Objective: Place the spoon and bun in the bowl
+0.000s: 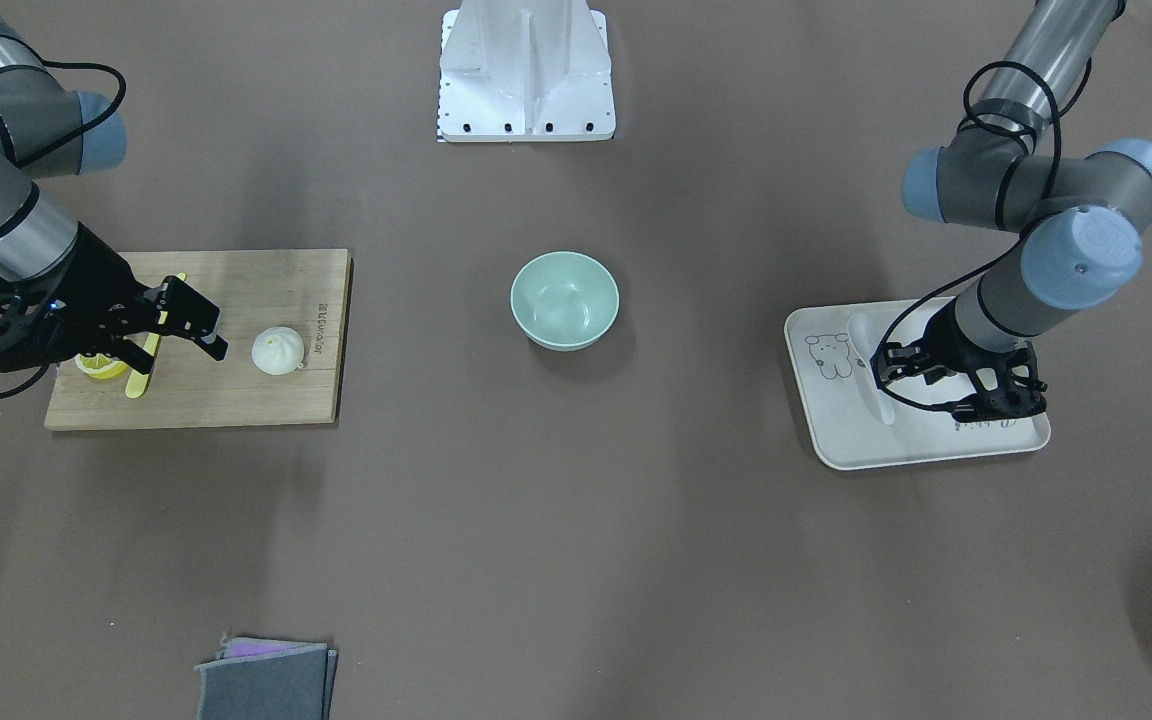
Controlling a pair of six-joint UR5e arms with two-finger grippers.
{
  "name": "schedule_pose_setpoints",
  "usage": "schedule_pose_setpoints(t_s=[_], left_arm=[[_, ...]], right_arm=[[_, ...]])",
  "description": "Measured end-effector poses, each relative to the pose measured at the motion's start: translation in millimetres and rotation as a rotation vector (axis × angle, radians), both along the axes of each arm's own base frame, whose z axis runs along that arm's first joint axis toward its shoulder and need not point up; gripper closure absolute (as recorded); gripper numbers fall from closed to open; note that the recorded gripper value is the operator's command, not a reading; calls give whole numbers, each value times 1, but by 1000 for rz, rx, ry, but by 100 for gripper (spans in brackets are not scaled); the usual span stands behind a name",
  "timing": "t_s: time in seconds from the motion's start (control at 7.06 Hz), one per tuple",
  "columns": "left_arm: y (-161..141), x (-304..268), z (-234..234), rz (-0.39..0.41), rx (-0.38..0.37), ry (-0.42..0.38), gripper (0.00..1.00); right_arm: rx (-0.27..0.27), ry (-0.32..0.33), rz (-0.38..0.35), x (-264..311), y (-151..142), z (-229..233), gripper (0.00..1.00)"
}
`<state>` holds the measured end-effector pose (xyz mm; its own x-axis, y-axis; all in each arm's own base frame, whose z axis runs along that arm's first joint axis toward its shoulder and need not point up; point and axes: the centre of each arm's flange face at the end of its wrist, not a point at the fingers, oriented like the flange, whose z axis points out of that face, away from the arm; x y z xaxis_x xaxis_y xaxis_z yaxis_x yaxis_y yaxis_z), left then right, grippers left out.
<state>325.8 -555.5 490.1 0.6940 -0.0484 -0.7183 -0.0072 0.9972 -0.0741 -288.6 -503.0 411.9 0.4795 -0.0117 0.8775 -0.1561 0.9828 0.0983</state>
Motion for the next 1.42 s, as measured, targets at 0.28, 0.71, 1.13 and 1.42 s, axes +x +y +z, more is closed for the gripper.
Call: schedule_pose_setpoints(t_s=[0.28,0.71,1.13,1.42], left_arm=[[8,14,-1,10,-14,0,58],[12,22,-1,18,-14,2,100],[12,24,-12,22,4,24,100],[7,31,-63,13,42,86,100]], right_arm=[[2,-2,-7,-5,2,-2,0],[4,-3,-12,-7,4,-3,0],[7,-8,-12,-9,4,-7,0],[-7,-19,-2,-18,4,-16,0]])
